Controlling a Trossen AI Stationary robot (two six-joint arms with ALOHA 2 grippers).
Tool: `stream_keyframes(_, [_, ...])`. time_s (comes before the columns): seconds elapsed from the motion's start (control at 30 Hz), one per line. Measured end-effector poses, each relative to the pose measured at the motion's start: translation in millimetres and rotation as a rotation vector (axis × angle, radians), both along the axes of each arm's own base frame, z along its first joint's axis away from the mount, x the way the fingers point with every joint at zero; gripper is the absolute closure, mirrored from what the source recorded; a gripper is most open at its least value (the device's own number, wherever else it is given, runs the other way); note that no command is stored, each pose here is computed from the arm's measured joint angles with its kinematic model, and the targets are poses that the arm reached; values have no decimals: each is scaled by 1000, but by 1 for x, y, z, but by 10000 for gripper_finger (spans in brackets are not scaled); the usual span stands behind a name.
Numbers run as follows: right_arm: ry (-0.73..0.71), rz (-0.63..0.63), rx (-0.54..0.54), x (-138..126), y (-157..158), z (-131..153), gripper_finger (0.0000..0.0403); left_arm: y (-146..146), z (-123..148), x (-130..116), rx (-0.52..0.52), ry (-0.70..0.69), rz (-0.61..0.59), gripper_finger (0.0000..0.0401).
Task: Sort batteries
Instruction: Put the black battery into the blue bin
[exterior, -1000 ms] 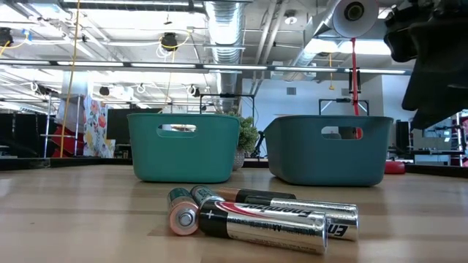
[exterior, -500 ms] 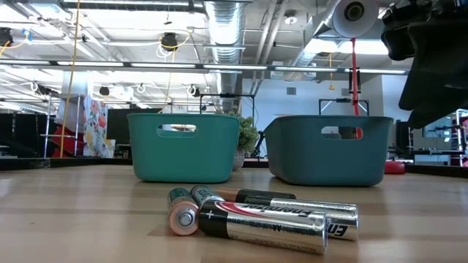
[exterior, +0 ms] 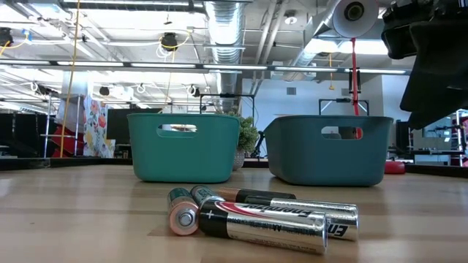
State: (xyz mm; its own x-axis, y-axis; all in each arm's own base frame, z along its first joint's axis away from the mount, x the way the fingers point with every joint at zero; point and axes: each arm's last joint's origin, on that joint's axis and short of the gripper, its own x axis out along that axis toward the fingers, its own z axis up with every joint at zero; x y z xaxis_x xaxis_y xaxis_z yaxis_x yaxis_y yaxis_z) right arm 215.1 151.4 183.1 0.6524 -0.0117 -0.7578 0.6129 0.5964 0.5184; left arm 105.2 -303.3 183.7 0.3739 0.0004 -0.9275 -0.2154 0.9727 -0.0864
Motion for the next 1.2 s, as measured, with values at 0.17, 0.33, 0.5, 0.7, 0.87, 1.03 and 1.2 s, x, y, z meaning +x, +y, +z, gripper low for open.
stream_keyframes(0.17, [1,0,0,0,0,0,262,6,-11,3,-6,1,58,305])
stream_keyframes(0.33, [0,-1,1,0,0,0,262,12,-19,1,12,4,76,305])
stream_keyframes(0.5, [-4,-3,6,0,0,0,262,12,-23,1,3,-1,56,305])
stream_keyframes(0.7, [-5,-5,8,0,0,0,262,16,-32,0,-10,1,81,305])
stream_keyframes(0.87, [-5,-9,11,0,0,0,262,15,-31,3,-30,-3,94,305])
stream_keyframes(1.03, [-4,-14,11,1,-1,0,262,13,-27,4,-28,-4,82,305])
stream_keyframes(1.2, [-4,-23,6,3,-4,0,262,13,-24,5,-30,-3,114,305])
